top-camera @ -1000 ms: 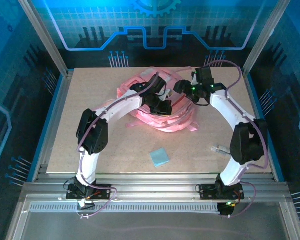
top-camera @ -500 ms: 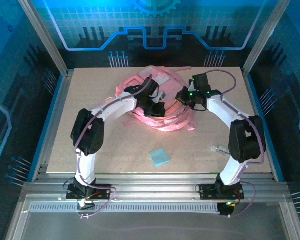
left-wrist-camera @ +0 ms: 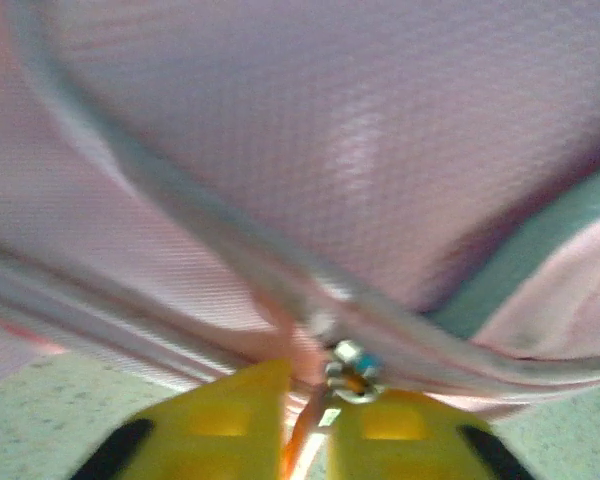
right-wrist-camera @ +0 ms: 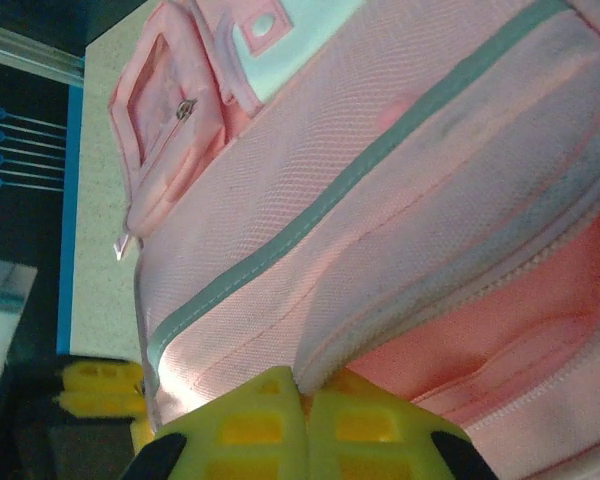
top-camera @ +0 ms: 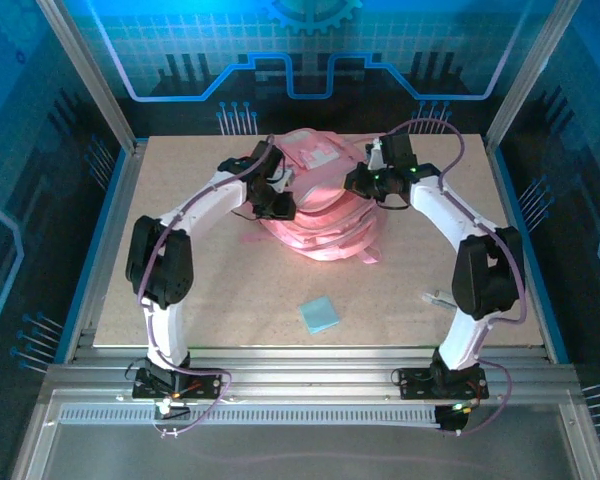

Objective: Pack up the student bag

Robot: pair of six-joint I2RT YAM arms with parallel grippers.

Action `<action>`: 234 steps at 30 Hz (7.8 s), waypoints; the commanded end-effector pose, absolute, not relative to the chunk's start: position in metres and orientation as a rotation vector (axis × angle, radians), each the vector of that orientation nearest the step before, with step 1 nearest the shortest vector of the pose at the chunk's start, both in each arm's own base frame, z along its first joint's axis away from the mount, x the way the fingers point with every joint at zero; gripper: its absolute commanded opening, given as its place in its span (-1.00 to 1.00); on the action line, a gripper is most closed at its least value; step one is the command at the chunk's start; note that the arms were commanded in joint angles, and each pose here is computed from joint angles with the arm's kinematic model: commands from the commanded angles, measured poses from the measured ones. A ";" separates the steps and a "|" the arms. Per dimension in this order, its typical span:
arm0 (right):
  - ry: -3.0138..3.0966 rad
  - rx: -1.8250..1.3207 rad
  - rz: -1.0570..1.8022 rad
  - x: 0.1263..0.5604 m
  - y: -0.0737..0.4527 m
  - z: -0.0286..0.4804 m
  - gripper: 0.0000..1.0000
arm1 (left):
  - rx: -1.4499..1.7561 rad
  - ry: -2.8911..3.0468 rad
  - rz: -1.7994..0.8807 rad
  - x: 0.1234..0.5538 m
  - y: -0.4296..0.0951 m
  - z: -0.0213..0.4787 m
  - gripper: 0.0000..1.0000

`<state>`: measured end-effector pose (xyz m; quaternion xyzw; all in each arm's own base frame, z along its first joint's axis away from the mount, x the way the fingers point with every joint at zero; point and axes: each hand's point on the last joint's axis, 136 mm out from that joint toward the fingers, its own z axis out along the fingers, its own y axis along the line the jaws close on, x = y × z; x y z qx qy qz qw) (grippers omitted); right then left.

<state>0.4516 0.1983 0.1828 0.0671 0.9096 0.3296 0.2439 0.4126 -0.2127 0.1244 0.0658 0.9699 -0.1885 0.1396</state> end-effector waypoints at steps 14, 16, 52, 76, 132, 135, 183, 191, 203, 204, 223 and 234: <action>2.650 -0.226 0.726 0.339 0.219 0.171 0.88 | -0.272 2.536 -0.685 0.416 -0.169 0.165 0.98; 2.704 -0.316 0.664 0.311 0.228 0.159 1.00 | -0.342 2.507 -0.713 0.421 -0.158 0.165 0.98; 3.016 -0.763 -0.090 0.172 0.277 0.000 0.93 | -0.648 2.465 -0.907 0.411 -0.109 0.120 0.98; 2.843 -0.270 0.519 0.274 0.228 0.114 0.45 | -0.142 2.459 -0.656 0.422 -0.170 0.189 0.90; 2.478 0.345 0.905 0.366 0.116 0.168 0.44 | 0.427 2.523 -0.657 0.465 -0.291 0.206 -1.00; 2.474 0.334 0.916 0.375 0.124 0.172 0.44 | 0.380 2.522 -0.721 0.469 -0.288 0.213 -1.00; 2.340 0.310 1.137 0.467 0.247 0.205 -0.49 | 0.090 2.297 -1.137 0.468 -0.284 0.284 -1.00; 2.416 0.260 1.220 0.486 0.291 0.174 -0.74 | 0.104 2.282 -1.170 0.463 -0.289 0.291 -1.00; 2.447 0.263 0.881 0.457 0.232 0.180 -0.54 | 0.065 2.270 -1.209 0.459 -0.292 0.288 -1.00; 2.456 0.264 0.857 0.454 0.228 0.176 -0.53 | 0.071 2.267 -1.211 0.458 -0.293 0.289 -1.00; 2.563 0.275 0.781 0.442 0.236 0.123 -0.26 | 0.133 2.279 -1.249 0.444 -0.318 0.293 -1.00; 2.461 0.092 1.021 0.453 0.289 0.169 -0.30 | 0.147 2.287 -1.239 0.437 -0.325 0.291 -1.00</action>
